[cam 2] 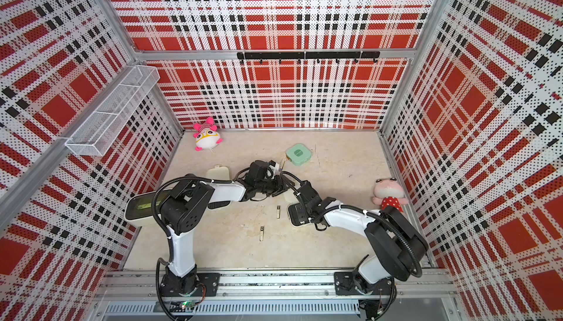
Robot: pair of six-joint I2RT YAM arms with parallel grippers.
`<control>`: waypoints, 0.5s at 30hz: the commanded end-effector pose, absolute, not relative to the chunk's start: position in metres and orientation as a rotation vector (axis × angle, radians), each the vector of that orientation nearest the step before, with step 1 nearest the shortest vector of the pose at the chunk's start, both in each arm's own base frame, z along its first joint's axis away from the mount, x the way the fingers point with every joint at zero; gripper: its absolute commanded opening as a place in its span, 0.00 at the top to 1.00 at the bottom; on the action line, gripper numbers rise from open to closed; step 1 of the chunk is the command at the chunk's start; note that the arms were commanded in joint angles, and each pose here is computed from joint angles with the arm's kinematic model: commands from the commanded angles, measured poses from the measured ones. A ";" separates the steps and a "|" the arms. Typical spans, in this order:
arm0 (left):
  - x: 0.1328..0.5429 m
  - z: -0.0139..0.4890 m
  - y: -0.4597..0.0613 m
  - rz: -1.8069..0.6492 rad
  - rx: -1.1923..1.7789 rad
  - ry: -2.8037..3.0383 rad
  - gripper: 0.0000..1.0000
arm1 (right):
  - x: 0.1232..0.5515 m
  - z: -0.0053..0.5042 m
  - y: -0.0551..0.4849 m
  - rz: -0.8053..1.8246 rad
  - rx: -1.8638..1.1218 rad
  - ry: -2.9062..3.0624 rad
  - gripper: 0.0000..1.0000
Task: Organize nail clipper sets
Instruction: Place the nail clipper in the storage box, then pick up the nail clipper from the center of the board.
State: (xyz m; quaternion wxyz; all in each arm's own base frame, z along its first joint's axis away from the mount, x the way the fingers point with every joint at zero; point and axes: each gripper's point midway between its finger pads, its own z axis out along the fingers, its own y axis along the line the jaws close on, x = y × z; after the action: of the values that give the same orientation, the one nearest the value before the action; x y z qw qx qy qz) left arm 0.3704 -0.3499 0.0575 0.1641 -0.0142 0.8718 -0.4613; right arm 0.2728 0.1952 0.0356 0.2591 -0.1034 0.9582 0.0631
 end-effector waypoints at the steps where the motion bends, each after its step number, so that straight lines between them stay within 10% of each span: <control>1: 0.376 0.070 -0.352 -1.335 -0.012 2.446 0.39 | 0.271 0.029 0.190 0.150 -0.266 2.613 0.88; 15: 0.411 0.134 -0.298 -1.174 -0.045 2.324 0.38 | 0.284 0.093 0.236 0.191 -0.322 2.509 0.61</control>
State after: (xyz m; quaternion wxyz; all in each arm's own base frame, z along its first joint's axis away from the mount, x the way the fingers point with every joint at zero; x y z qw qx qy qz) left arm 0.3937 -0.3214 0.1048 0.2165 -0.0194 0.8632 -0.4557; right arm 0.2833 0.2205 0.0746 0.2851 -0.1164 0.9486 0.0735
